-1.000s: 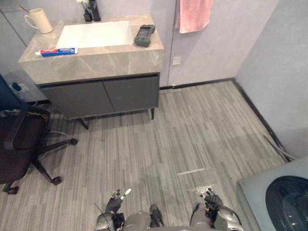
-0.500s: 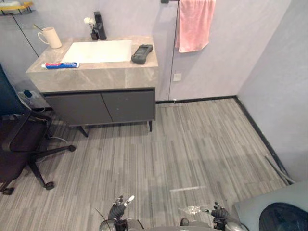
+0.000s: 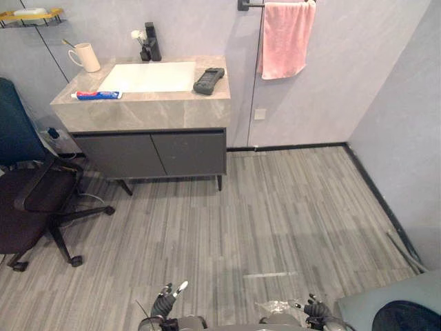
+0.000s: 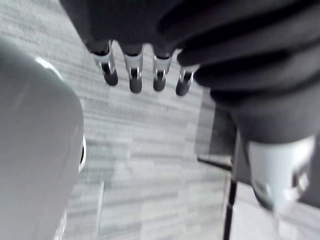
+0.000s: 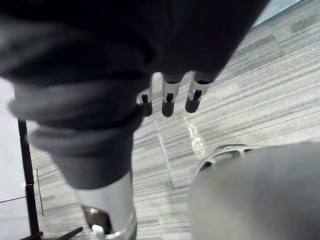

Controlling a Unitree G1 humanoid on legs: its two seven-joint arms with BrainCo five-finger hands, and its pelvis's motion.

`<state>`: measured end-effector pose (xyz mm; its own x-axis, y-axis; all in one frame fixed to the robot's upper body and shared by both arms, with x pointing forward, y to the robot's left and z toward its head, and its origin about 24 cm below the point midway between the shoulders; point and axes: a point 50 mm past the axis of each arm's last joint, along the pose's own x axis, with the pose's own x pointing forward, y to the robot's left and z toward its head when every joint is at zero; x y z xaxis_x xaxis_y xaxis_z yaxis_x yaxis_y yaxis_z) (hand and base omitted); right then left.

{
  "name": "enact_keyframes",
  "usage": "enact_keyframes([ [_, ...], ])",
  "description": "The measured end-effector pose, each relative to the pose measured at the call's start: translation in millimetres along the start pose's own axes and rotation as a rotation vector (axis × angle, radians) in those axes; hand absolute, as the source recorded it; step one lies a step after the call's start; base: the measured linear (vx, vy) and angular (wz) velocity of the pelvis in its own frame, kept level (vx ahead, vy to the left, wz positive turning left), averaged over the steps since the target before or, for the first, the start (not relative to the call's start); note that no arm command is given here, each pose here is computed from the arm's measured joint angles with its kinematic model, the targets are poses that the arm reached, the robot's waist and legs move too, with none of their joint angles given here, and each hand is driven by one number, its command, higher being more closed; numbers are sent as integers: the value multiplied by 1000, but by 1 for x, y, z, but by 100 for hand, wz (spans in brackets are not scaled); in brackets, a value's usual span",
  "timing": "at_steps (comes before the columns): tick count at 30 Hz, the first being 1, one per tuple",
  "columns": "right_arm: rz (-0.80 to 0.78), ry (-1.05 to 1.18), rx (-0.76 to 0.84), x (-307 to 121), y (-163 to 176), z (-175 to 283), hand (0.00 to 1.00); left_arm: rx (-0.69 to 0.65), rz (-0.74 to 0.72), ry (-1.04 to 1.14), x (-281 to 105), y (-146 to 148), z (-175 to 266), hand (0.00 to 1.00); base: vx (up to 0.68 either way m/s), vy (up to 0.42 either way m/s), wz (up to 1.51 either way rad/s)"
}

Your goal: Pick up the laundry basket with both hands and put the clothes into the washing machine.

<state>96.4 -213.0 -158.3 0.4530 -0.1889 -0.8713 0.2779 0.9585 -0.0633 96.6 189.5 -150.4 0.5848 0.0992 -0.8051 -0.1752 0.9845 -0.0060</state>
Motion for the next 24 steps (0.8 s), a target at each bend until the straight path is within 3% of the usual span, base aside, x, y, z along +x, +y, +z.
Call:
enact_keyframes([
  [6, -5, 31, -18, -1, -3, -6, 0, -4, 67, 37, -2, 18, -8, 0, -26, -340, -17],
  [15, -27, 101, -128, -6, -19, -26, 0, -76, 37, 30, -1, -5, -9, 0, 60, -319, -24],
  [19, -43, 115, -147, -7, -25, -28, 0, -89, 16, 23, -1, -14, -8, 0, 34, -64, -20],
  [24, -78, 116, -45, -9, -25, -32, 0, -81, 12, 14, 0, -14, -5, 0, 42, 50, -9],
])
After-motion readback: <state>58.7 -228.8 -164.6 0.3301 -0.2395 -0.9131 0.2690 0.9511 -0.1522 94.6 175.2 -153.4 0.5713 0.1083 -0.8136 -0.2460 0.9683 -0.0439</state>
